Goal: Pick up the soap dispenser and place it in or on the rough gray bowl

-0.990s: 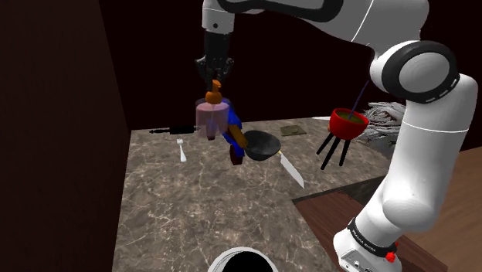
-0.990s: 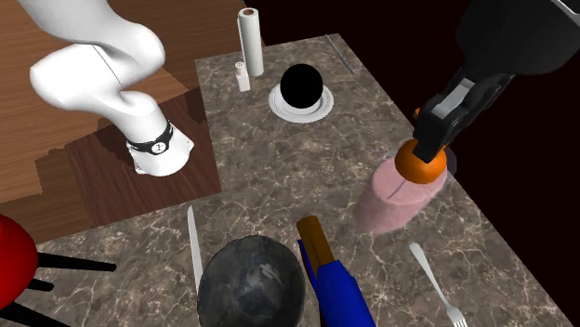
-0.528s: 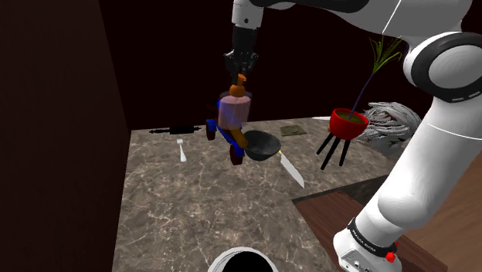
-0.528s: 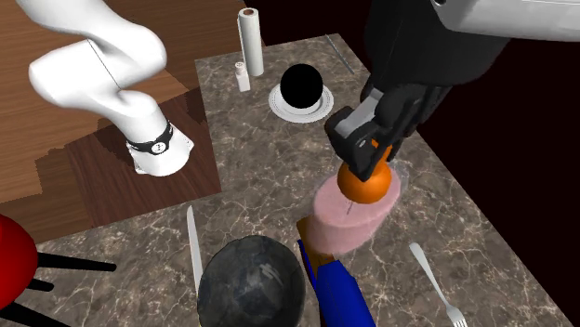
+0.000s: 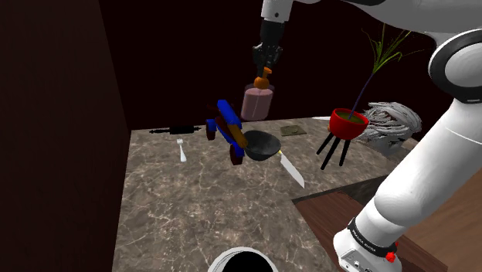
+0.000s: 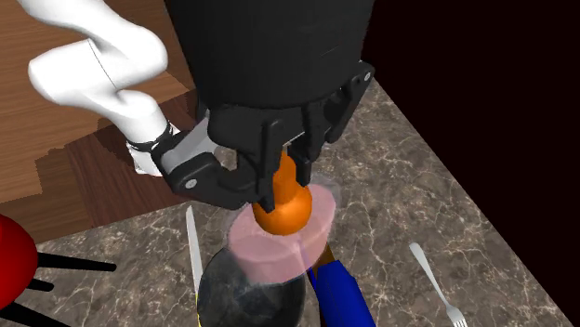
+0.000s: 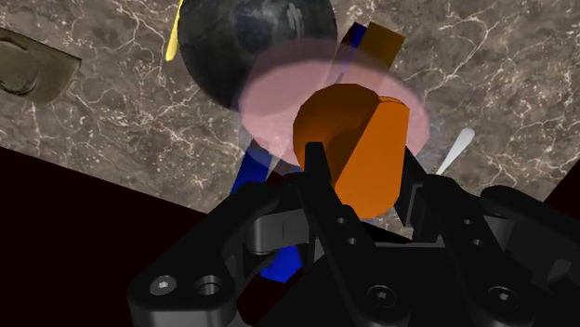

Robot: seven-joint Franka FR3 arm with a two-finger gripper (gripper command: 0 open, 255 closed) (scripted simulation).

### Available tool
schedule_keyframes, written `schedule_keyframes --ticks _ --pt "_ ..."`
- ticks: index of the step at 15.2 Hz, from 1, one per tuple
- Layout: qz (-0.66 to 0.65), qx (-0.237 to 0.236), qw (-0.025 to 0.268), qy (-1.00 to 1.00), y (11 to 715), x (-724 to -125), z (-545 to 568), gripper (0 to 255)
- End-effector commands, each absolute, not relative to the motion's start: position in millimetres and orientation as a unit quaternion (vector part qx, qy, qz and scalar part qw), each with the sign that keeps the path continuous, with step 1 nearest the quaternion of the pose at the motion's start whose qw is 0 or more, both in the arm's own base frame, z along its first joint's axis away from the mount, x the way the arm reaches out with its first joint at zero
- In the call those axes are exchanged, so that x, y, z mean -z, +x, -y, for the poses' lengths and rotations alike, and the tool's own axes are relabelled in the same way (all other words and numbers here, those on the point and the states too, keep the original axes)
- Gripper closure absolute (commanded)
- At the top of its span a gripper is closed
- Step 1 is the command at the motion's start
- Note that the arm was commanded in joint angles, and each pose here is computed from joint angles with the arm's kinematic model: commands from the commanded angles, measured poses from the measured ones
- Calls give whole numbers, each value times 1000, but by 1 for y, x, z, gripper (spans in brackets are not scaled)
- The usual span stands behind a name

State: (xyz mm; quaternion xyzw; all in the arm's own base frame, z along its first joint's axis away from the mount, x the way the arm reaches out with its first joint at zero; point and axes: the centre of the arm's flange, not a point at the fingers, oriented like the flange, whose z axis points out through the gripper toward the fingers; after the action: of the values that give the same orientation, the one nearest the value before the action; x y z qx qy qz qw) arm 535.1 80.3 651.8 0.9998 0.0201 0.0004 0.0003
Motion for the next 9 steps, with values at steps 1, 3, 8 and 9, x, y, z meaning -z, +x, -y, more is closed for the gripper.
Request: schedule_keyframes --ticks 1,3,8,9 --pt "-21 -1 0 1000 529 -658 -52 255" --pt "-21 -1 0 1000 524 -665 -27 255" --pt "-21 -1 0 1000 522 -646 -14 255" --pt "-21 -1 0 1000 522 -641 -14 255"
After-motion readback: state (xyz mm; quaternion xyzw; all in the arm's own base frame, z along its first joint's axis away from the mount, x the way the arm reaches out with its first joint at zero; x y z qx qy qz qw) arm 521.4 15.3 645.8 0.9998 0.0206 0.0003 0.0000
